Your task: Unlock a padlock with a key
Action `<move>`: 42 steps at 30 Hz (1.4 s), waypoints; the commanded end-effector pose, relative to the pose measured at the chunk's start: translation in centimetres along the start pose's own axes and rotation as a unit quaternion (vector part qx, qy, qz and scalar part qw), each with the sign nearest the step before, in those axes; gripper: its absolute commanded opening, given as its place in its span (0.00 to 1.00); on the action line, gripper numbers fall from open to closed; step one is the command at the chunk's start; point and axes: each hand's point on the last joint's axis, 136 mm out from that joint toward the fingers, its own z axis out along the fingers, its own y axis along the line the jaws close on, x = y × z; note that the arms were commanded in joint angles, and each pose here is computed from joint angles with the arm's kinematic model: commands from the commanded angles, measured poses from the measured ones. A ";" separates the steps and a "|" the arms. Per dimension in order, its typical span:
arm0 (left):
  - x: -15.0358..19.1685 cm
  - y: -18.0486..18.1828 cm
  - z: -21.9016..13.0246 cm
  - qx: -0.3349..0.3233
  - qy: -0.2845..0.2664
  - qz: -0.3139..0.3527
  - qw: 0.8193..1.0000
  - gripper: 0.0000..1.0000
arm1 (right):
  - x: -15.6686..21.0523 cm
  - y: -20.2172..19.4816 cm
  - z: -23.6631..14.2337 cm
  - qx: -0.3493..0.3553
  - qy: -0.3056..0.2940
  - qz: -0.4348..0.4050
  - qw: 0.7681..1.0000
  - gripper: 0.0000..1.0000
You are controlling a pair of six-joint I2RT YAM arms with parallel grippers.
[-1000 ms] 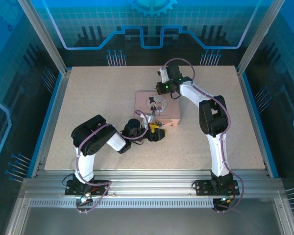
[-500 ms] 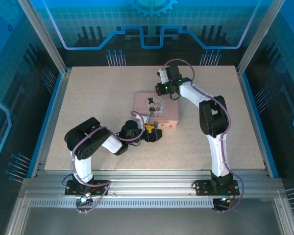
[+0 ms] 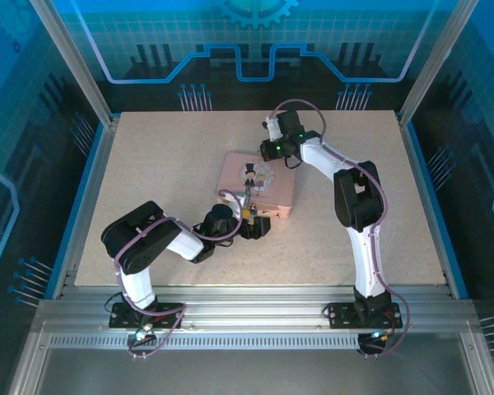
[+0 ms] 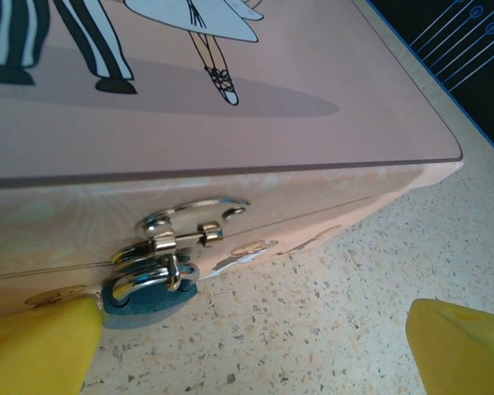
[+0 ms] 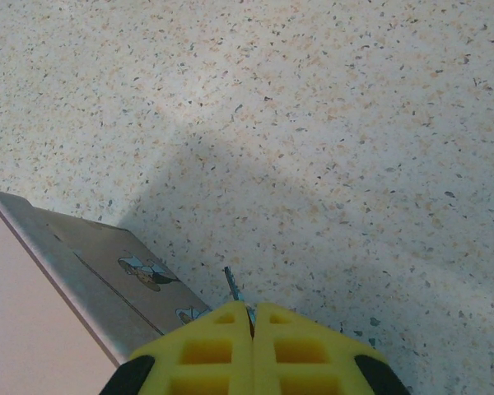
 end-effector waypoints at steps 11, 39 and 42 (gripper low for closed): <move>-3.0 -3.6 0.7 0.120 -0.036 0.004 0.992 0.89 | 4.0 3.7 -0.1 -0.041 0.071 -0.002 0.997 0.00; -4.0 -0.6 0.8 0.056 -0.061 -0.065 0.994 0.82 | 4.0 3.9 -0.5 -0.042 0.068 -0.002 0.997 0.00; -3.9 -0.1 -0.2 0.036 -0.061 -0.055 0.996 0.85 | 4.1 3.8 -0.4 -0.040 0.070 -0.003 0.997 0.00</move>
